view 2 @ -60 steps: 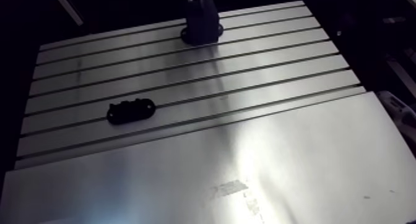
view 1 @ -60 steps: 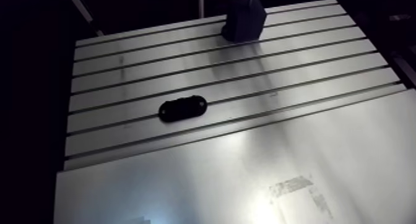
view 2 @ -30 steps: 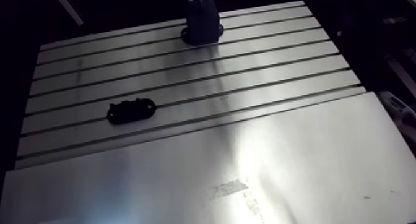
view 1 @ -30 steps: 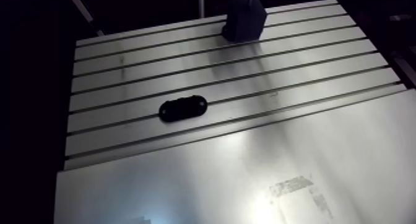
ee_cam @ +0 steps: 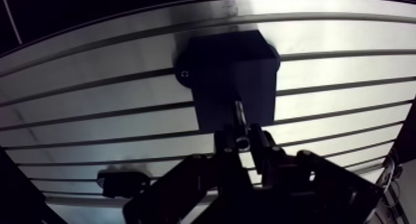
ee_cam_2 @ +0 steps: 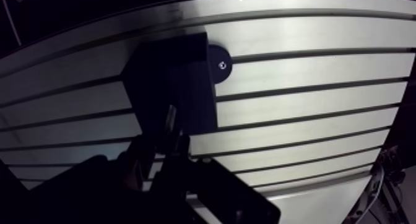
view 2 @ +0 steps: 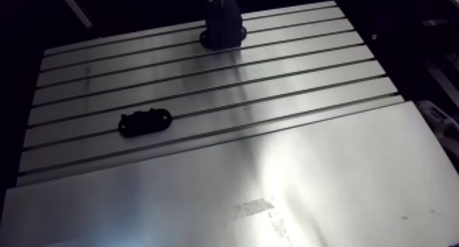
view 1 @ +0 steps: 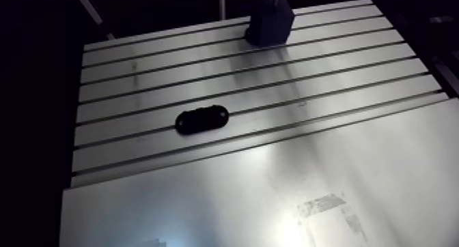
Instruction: Pick up the M10 bolt and insert it into the hole until fully seated.
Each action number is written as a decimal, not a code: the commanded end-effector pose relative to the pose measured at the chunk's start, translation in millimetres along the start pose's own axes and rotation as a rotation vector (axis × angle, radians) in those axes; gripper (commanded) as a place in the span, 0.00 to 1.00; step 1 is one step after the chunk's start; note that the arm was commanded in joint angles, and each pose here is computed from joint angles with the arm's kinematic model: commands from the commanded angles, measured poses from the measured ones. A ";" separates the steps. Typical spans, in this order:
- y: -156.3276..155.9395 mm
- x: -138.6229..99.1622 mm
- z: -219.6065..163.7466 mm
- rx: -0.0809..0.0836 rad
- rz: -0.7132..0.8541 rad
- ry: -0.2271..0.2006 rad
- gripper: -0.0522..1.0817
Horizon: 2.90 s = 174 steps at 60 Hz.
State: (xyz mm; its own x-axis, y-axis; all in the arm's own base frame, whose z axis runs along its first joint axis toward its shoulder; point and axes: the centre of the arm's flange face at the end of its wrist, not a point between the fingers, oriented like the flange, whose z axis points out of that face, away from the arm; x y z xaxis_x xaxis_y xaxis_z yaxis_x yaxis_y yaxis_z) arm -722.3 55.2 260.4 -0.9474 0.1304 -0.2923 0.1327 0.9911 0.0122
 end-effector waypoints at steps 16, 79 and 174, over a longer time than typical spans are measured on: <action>0.0 0.9 1.5 0.000 -0.001 0.003 0.99; 0.8 0.4 5.3 0.001 0.001 -0.004 0.99; 0.4 1.1 11.6 -0.008 -0.005 0.016 0.30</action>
State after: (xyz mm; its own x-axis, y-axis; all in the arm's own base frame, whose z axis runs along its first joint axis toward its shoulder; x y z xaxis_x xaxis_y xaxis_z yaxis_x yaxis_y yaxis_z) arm -721.0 59.2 249.4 -0.9518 0.1354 -0.2753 0.1363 0.9905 0.0161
